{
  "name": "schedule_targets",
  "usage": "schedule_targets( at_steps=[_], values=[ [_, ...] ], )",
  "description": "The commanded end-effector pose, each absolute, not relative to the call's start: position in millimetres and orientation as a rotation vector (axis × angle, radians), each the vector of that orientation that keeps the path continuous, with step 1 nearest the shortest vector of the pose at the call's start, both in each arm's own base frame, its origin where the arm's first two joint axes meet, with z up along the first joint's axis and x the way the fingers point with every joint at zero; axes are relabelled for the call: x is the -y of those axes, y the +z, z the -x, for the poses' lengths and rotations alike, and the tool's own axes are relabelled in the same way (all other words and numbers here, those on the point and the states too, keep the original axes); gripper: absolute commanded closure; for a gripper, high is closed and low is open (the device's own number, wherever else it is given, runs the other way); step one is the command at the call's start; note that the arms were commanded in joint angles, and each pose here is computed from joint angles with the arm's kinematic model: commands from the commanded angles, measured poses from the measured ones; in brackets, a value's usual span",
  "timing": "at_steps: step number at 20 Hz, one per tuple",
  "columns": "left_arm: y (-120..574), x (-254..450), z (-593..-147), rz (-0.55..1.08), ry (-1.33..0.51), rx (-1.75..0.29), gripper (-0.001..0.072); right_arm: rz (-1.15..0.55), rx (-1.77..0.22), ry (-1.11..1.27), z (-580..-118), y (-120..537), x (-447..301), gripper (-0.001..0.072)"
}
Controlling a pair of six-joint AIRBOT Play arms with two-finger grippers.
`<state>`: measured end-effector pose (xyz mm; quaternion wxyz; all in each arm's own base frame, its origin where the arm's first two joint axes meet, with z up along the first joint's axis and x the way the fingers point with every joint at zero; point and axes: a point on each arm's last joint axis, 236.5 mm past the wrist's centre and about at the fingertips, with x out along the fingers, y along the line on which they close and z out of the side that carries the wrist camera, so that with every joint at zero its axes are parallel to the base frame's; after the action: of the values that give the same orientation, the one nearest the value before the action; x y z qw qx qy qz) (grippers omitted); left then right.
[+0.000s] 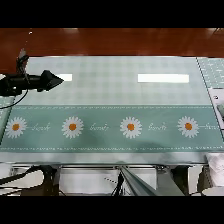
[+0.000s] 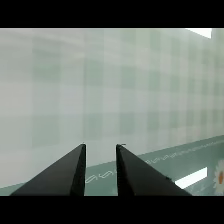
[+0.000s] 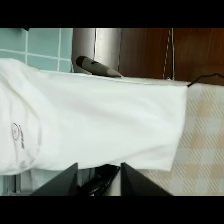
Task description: Fold the shirts.
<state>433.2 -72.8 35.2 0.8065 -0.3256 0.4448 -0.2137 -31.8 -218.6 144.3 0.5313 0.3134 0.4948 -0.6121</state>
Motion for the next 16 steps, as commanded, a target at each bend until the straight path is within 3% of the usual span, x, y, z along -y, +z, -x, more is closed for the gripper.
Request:
schedule_targets(
  at_steps=[1,3,4,7,10,13,14,15,16],
  values=[
    [68.2,89.3,-432.5,0.748,-0.555,-0.921,0.0433,-0.650,-0.945,-1.345,-15.8,169.9,253.9,0.0397],
    [101.7,90.5,-446.2,0.744,-0.589,-0.844,0.0277,-0.519,-0.651,-1.182,-78.7,223.0,284.5,0.0342],
    [122.8,91.2,-454.0,0.747,-0.608,-0.793,0.0239,-0.481,-0.505,-1.068,-115.2,253.0,289.7,0.0341],
    [167.2,96.7,-464.3,0.670,-0.662,-0.701,0.0239,-0.508,-0.262,-0.598,-230.2,305.8,250.1,0.0358],
    [167.7,106.9,-458.2,0.415,-0.613,-0.760,0.0244,-0.516,-0.411,-0.203,-315.6,280.2,163.7,0.0383],
    [131.7,95.9,-449.5,0.128,-0.388,-0.923,0.0244,-0.253,-0.748,-0.032,-358.5,203.6,88.2,0.0369],
    [119.0,98.1,-443.5,0.032,-0.349,-0.968,0.0243,-0.158,-0.842,-0.023,-365.7,179.9,73.2,0.0312],
    [108.4,105.2,-435.3,-0.060,-0.351,-1.009,0.0203,-0.067,-0.923,-0.032,-372.5,158.3,61.4,0.0206],
    [98.9,115.1,-427.1,-0.142,-0.363,-1.046,-0.0010,0.023,-0.986,-0.041,-378.6,140.2,52.1,0.0166]
  ],
)
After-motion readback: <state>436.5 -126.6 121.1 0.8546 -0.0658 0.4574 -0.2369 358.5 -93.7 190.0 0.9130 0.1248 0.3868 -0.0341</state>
